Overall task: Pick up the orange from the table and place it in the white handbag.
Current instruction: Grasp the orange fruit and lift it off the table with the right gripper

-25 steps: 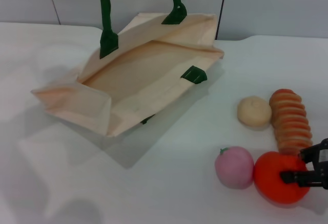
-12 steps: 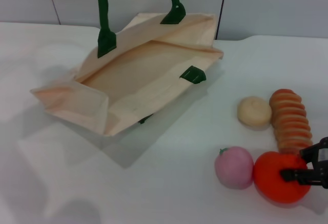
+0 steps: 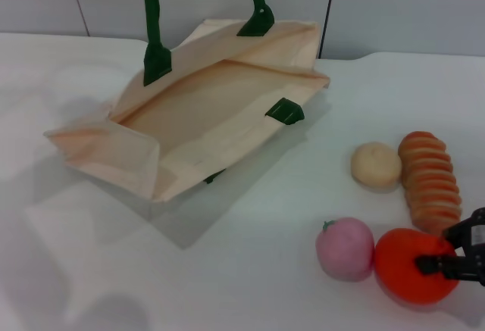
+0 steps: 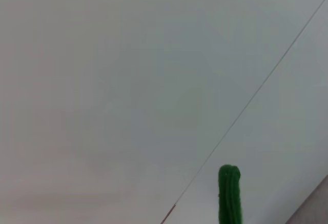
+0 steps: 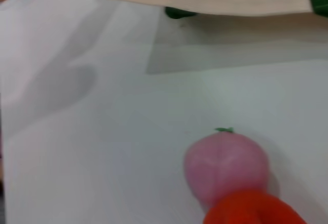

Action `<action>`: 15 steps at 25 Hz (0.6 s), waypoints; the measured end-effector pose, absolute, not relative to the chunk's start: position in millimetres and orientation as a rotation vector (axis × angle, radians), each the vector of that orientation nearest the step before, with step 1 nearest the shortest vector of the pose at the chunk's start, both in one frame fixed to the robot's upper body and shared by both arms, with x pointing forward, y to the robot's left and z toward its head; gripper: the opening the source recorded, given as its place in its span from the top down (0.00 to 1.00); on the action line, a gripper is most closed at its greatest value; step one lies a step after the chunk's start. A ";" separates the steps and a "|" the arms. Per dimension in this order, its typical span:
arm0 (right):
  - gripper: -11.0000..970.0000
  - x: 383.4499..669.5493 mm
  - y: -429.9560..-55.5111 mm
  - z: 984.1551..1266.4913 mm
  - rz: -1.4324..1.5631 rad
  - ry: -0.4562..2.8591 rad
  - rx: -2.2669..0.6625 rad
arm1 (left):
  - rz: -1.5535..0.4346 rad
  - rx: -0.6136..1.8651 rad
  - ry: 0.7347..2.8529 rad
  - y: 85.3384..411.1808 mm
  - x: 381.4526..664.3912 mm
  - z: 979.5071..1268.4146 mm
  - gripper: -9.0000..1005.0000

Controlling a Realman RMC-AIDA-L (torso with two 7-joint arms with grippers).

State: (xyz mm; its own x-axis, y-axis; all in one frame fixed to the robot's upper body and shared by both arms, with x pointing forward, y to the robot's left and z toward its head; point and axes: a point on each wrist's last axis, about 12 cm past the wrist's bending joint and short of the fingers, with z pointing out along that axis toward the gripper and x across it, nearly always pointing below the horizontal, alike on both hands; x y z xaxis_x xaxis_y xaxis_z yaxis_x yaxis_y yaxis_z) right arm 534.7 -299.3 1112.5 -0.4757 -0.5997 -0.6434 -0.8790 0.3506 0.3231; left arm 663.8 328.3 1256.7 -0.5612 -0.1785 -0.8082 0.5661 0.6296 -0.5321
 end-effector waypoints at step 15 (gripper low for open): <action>0.86 542.7 -311.8 1136.8 0.879 2.115 -1.230 | -1.022 0.312 1.928 326.3 664.9 1258.0 0.97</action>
